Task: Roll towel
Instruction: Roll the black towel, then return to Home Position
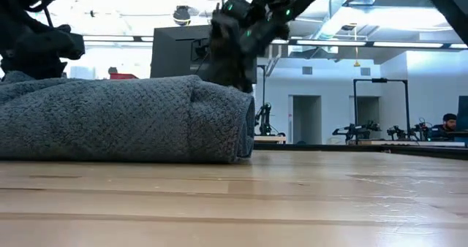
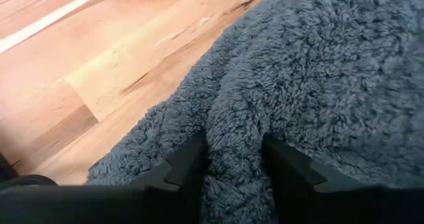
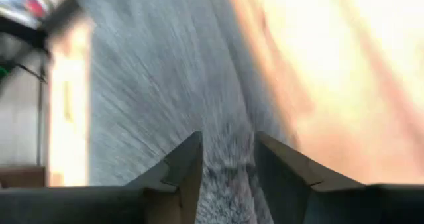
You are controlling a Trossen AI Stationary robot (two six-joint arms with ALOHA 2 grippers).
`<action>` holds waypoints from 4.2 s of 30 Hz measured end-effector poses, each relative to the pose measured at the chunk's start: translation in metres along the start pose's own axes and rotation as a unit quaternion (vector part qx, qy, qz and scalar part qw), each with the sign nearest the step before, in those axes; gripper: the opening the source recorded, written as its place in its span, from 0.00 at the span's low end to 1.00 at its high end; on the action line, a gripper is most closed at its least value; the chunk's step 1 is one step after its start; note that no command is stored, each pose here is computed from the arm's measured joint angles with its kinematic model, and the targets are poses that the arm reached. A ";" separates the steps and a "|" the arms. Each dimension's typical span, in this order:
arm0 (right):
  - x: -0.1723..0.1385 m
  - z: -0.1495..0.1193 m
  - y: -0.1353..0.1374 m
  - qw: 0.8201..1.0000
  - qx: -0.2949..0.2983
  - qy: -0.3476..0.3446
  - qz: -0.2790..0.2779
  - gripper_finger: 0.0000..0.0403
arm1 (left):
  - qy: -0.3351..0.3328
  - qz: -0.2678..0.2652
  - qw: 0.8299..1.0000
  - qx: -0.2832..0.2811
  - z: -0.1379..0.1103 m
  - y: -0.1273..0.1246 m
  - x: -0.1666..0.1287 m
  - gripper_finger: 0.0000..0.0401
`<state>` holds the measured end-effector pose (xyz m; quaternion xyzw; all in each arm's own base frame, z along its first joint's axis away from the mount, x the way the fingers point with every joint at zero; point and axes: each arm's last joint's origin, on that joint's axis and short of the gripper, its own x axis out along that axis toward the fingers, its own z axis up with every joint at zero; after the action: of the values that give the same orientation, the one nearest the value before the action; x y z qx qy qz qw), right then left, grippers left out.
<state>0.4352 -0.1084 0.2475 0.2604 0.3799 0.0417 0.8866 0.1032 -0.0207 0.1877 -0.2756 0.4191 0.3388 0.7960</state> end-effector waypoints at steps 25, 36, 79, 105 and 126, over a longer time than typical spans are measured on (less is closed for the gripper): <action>0.163 -0.063 0.060 0.985 -0.026 -0.140 -0.100 0.01 | 0.054 0.000 0.983 0.175 0.023 0.003 -0.032 0.27; 0.163 -0.063 0.060 0.988 -0.031 -0.125 -0.083 0.00 | 0.019 -0.016 0.990 0.141 0.046 -0.002 -0.066 0.22; 0.131 -0.040 0.084 0.984 -0.110 -0.137 0.034 0.00 | 0.158 0.020 0.986 0.057 0.020 -0.011 -0.014 0.19; 0.129 -0.050 0.066 0.992 -0.115 -0.052 -0.031 0.00 | 0.155 0.020 0.985 0.078 0.024 -0.012 -0.019 0.19; -0.074 -0.009 0.119 0.985 -0.154 -0.077 -0.013 0.00 | -0.040 -0.176 0.963 0.198 0.070 -0.045 -0.092 0.02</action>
<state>0.3910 -0.0217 0.3492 0.1178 0.3033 0.0679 0.9431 0.1332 -0.0265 0.3082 -0.1676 0.3905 0.1145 0.8980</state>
